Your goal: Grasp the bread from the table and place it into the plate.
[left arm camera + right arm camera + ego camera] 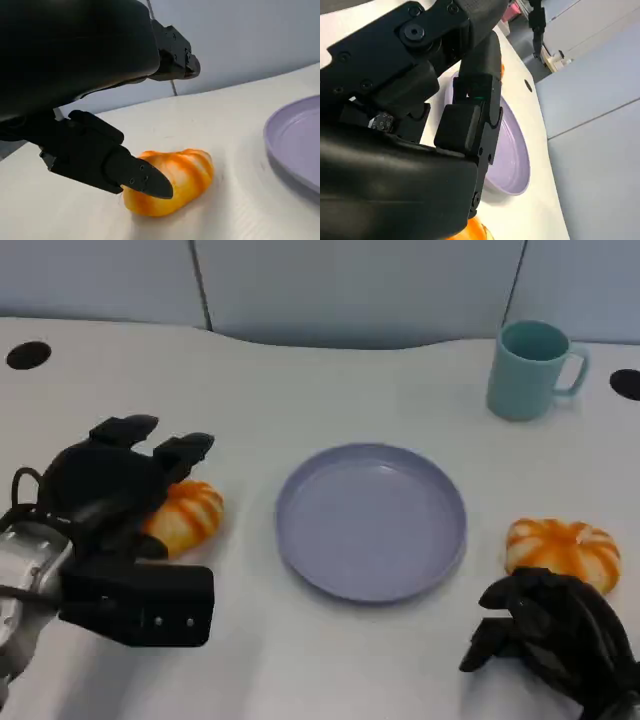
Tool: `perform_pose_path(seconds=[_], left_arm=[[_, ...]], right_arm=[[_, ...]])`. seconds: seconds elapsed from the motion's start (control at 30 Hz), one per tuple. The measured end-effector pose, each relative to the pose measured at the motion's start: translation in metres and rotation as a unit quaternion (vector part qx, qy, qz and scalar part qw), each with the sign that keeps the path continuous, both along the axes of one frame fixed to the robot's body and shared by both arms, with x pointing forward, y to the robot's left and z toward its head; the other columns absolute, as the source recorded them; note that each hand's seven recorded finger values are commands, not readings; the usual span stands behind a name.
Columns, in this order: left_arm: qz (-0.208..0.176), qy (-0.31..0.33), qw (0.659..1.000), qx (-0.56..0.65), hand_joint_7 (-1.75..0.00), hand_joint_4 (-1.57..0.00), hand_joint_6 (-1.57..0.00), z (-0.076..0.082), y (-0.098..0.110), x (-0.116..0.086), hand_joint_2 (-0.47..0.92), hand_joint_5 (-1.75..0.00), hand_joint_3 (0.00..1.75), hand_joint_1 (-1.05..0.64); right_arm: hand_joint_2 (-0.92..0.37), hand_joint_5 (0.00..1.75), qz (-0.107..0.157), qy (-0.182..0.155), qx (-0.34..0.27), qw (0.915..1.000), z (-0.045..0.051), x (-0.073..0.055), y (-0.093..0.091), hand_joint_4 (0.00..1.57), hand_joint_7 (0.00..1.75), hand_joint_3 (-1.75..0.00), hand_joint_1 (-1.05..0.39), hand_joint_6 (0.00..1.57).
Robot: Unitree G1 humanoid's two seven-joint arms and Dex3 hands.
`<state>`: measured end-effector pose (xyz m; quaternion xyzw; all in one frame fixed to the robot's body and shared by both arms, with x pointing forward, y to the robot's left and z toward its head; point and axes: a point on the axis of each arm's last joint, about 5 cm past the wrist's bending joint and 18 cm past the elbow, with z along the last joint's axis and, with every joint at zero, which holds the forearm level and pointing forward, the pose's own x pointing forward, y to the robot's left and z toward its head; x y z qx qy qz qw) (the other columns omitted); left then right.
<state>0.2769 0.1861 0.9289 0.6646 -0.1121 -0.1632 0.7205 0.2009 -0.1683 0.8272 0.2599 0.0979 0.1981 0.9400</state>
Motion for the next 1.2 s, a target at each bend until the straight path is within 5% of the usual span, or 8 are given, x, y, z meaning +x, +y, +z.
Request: perform_pose_path(seconds=[0.43, 0.77, 1.2], left_arm=[[0.046, 0.102, 0.991, 0.079, -0.01, -0.02, -0.12, -0.006, -0.024, 0.041, 0.73, -0.03, 0.00, -0.55], [0.076, 0.144, 0.984, 0.079, -0.02, -0.05, -0.17, -0.014, -0.039, 0.054, 0.71, -0.04, 0.00, -0.39], [0.101, 0.167, 0.976, 0.092, -0.01, -0.04, -0.17, -0.015, -0.046, 0.058, 0.72, -0.03, 0.00, -0.42]], right_arm=[[-0.68, 0.67, -0.002, -0.004, -0.001, 1.0000, 0.0027, 0.000, 0.001, 1.43, 0.43, 0.00, -0.99, 1.45], [-0.68, 0.66, -0.004, 0.001, -0.001, 1.0000, 0.0014, -0.004, -0.001, 1.43, 0.45, 0.00, -0.98, 1.44], [-0.68, 0.64, -0.006, 0.002, 0.004, 1.0000, 0.0012, -0.009, -0.004, 1.44, 0.41, 0.00, -0.97, 1.45]])
